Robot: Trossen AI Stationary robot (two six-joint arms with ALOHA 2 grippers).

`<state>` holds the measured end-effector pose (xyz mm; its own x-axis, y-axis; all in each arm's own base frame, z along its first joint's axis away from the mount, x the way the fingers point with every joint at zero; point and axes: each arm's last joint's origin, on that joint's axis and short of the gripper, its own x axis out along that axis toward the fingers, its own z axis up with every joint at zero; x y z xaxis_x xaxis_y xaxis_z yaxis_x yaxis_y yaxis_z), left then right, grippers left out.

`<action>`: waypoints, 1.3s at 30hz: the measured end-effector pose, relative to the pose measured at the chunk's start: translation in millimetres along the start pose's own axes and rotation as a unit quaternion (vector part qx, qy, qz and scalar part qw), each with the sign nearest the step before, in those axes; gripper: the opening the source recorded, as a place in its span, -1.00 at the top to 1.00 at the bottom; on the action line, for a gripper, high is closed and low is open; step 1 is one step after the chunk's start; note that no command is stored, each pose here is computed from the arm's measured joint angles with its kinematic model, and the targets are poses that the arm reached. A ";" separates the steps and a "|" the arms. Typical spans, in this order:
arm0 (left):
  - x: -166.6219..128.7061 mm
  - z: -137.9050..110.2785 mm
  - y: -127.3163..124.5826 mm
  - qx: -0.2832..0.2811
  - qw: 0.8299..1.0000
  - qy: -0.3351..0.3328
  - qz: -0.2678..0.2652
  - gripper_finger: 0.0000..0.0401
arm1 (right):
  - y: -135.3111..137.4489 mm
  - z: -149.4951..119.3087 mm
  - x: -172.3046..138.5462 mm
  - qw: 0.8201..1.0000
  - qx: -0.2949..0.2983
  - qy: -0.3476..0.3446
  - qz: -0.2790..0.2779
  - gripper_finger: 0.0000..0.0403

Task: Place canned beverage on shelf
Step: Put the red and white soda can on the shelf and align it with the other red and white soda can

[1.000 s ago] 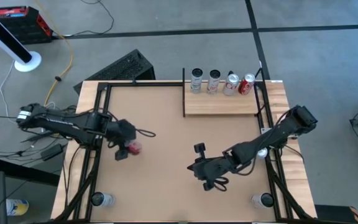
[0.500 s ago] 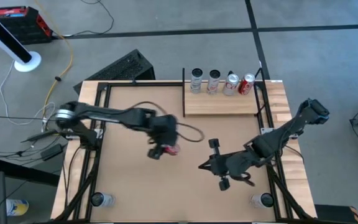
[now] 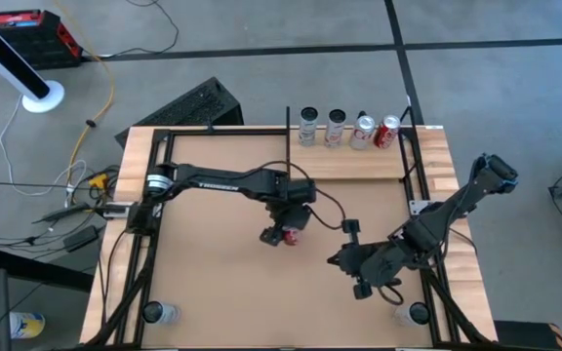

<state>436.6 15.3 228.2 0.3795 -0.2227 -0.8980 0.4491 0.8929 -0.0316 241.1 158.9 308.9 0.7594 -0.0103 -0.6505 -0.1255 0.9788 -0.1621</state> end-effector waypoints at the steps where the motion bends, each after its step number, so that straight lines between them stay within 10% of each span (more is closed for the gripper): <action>1: 1.6 -1.9 0.6 -0.004 1.000 0.005 -0.005 -0.42 | -0.4 0.6 0.9 1.000 0.002 -0.001 -0.002 0.87; 11: 5.0 -4.5 0.0 -0.022 1.000 0.008 0.006 -0.91 | -4.5 0.6 3.3 1.000 -0.006 0.003 -0.012 0.87; 24: -74.8 -4.7 -9.5 -0.027 0.999 -0.009 0.022 -0.74 | -21.2 -0.1 10.2 0.998 -0.037 0.027 -0.034 0.87; 31: -157.8 -49.3 -28.1 -0.081 0.995 -0.043 0.027 -0.74 | -35.6 4.4 16.1 0.998 -0.016 0.019 -0.051 0.87; 39: -183.8 -144.3 -48.7 -0.104 0.966 -0.147 0.187 -0.75 | -58.0 20.0 31.7 0.999 -0.005 -0.030 -0.043 0.77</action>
<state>228.2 69.2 331.5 0.7106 0.0573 -0.7012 0.0744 0.9850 0.1558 285.2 105.9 312.5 0.8049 -0.0808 -0.5878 -0.0644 0.9729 -0.2219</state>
